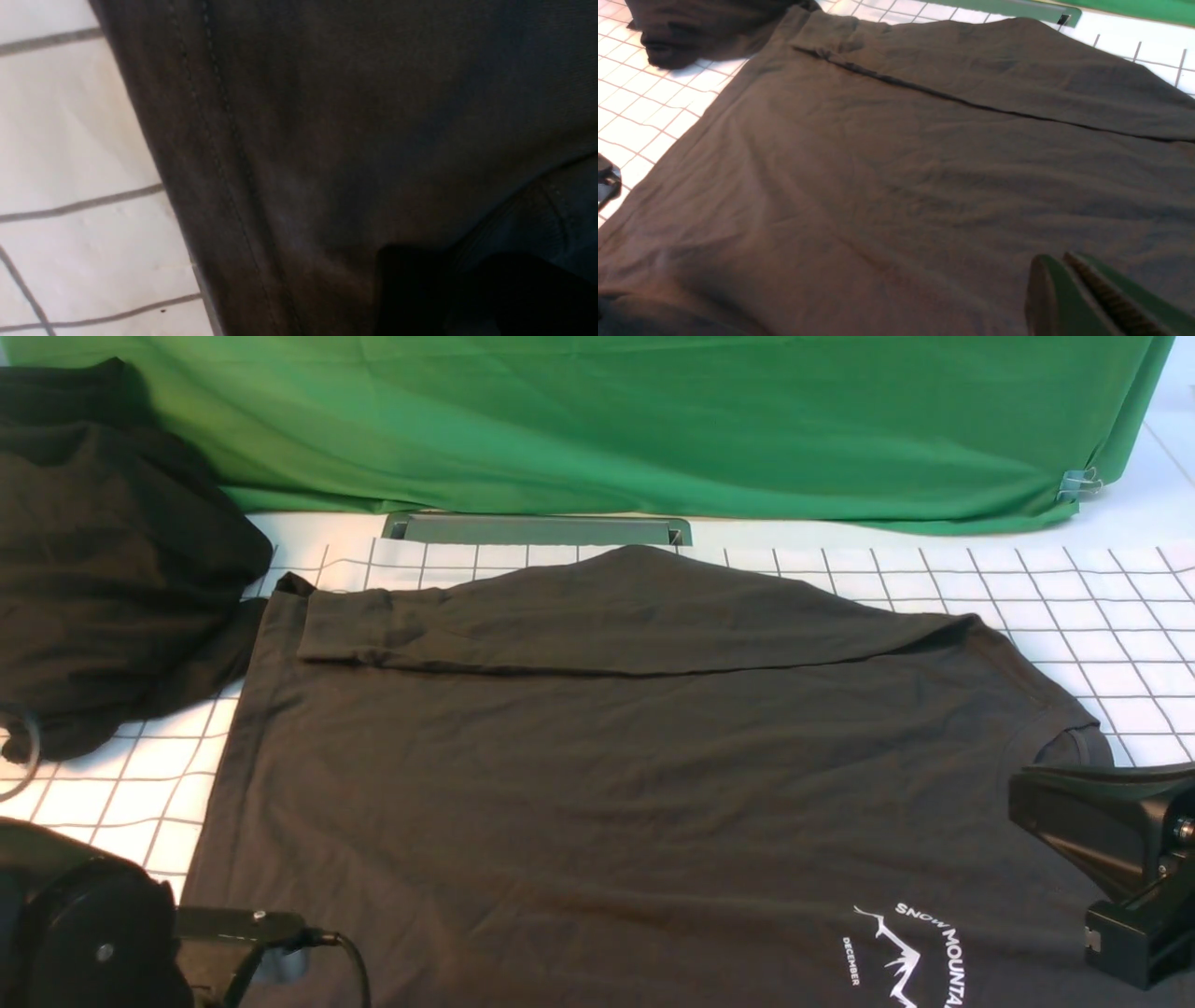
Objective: Fold a long-sleeved shirt over a white checkered tablecloth.
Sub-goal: 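Grasp the left edge of the dark T-shirt lying flat on the table, then fold the left side of the black T-shirt inward over its body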
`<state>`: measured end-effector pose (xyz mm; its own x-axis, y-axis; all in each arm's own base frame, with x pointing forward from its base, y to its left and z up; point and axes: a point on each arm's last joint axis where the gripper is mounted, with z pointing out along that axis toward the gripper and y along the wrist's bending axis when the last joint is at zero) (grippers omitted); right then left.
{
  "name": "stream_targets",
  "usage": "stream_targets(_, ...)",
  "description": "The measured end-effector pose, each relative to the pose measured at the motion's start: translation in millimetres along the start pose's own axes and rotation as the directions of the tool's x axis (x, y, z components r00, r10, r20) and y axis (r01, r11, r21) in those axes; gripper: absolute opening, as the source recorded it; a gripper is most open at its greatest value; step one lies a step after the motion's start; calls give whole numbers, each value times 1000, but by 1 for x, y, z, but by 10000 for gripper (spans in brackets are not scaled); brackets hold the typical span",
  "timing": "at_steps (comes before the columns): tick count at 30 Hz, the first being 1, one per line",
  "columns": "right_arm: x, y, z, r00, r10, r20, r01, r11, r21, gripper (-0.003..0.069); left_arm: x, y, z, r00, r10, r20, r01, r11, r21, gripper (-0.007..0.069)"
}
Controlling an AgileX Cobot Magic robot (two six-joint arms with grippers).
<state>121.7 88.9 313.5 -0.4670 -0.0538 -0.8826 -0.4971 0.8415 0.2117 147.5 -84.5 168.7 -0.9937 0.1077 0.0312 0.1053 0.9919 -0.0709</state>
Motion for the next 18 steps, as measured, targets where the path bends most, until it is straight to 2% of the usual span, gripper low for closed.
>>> stream_targets(9, 0, 0, 0, 1000, 1, 1, -1, 1000, 0, 6, 1, 0, -3, 998, 49, -35, -49, 999, -8, 84)
stream_targets(14, 0, 0, 0, 1000, 1, 1, -1, 1000, 0, 6, -6, -4, -19, 996, 68, -58, -69, 997, -21, 37)
stream_targets(18, 0, 0, 0, 1000, 1, 1, -1, 1000, 0, 6, -17, -10, -37, 996, 87, -29, -87, 996, -10, 34)
